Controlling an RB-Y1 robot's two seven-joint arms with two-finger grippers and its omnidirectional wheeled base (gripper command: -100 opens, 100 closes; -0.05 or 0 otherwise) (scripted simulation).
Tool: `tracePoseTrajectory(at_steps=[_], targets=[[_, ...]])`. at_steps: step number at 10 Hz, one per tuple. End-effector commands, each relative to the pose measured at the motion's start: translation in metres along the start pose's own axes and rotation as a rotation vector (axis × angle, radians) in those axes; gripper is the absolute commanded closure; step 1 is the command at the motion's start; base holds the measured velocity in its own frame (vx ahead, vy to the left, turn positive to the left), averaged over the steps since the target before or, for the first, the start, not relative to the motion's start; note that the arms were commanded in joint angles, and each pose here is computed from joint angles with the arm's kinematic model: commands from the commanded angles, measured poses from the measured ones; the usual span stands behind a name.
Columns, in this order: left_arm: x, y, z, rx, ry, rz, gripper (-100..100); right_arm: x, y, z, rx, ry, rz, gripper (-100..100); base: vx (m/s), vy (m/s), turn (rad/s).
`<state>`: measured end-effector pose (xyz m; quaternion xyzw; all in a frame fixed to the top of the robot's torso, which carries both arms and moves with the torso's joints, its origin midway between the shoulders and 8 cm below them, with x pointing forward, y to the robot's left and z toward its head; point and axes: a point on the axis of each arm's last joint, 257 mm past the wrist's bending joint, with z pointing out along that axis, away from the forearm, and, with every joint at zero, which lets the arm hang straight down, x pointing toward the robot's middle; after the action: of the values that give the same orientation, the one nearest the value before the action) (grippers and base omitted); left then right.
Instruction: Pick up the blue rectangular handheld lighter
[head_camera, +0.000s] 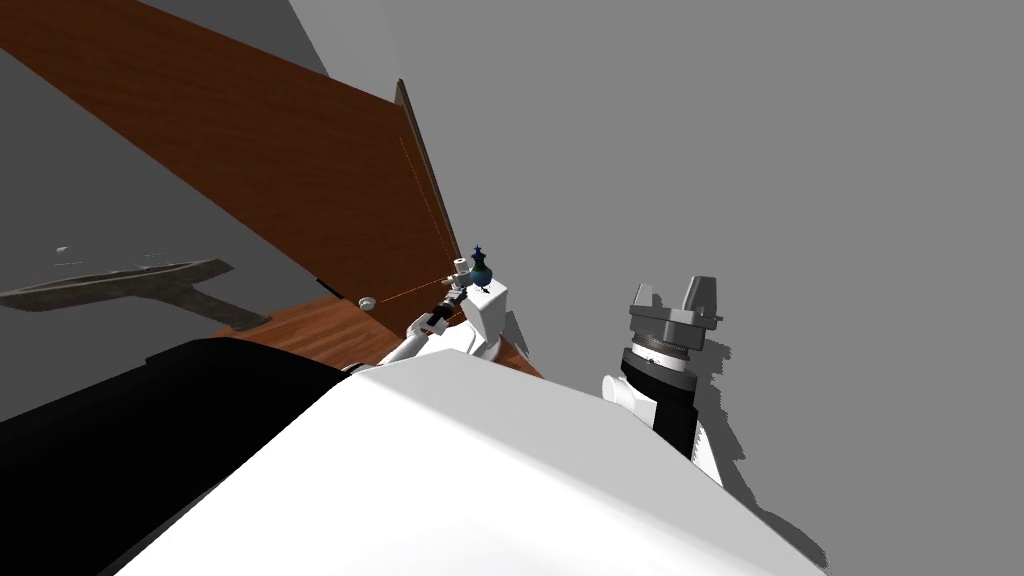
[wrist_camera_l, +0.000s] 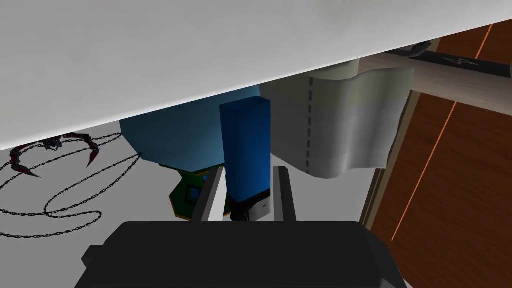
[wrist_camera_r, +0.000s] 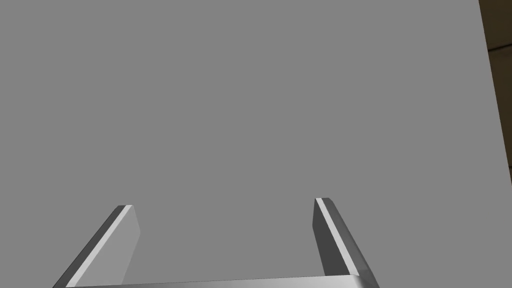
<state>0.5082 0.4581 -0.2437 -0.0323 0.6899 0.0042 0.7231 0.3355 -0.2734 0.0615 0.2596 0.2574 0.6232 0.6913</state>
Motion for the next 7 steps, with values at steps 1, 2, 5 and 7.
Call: tracePoseTrajectory(at_steps=[1,2,5,7], targets=[[-0.008,-0.014,0.003,0.016,-0.013,-0.001,100,0.000,0.000,0.000,0.000,0.000,0.000,0,0.032,0.031,0.131],[-0.011,-0.016,0.004,0.020,-0.019,-0.001,100,0.000,0.000,0.000,0.000,0.000,0.000,0,0.012,0.014,-0.012],[-0.016,-0.038,0.001,0.038,-0.025,-0.010,100,0.000,0.000,0.000,0.000,0.000,0.000,0,0.030,0.028,0.082],[-0.012,-0.038,0.002,0.036,-0.021,-0.009,0,0.000,0.000,0.000,0.000,0.000,0.000,0,0.003,0.002,-0.005]])
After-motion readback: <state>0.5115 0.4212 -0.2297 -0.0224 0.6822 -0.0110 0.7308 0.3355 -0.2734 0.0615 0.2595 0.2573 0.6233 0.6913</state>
